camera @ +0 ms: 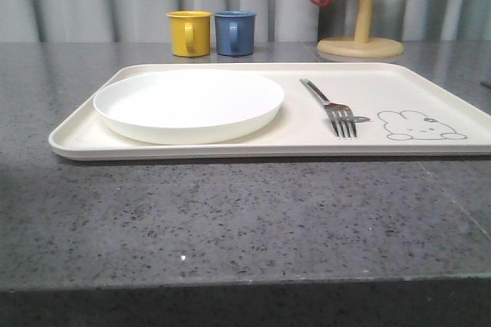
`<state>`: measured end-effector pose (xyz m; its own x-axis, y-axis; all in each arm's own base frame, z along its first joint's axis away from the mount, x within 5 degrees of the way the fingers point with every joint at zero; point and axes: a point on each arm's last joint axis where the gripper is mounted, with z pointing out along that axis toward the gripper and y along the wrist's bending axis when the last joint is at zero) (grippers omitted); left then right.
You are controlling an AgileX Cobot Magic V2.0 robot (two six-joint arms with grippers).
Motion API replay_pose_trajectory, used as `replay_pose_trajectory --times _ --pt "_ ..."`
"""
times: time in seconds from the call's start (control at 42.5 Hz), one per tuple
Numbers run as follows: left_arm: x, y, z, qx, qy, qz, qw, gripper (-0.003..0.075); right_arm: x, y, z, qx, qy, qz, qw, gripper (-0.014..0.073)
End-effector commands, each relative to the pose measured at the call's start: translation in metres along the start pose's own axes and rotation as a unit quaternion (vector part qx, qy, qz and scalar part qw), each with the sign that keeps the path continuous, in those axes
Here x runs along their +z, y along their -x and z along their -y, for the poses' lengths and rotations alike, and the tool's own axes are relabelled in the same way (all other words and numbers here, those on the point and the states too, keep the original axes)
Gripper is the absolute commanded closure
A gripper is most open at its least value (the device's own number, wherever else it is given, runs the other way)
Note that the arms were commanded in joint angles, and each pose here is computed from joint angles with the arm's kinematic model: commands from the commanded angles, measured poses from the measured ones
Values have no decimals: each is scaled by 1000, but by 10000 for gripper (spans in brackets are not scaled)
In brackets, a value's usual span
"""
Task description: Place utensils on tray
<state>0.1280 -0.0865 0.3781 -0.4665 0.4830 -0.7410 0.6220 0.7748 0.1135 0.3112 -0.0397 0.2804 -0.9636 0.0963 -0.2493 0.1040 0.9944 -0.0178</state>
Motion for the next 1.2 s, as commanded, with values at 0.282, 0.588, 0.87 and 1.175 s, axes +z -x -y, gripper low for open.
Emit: replay_pose_trajectory --times 0.282,0.588,0.87,1.175 --pt "-8 11 -1 -8 1 45 999 462 13 12 1 0 5 8 1000 265" --pt "-8 11 -1 -8 1 45 999 462 17 12 1 0 5 1 1000 474" --pt "-8 11 -1 -8 1 45 999 462 -3 14 -14 -7 31 17 999 601" --pt "-8 11 -1 -8 1 45 999 462 -46 17 -99 -86 133 39 987 601"
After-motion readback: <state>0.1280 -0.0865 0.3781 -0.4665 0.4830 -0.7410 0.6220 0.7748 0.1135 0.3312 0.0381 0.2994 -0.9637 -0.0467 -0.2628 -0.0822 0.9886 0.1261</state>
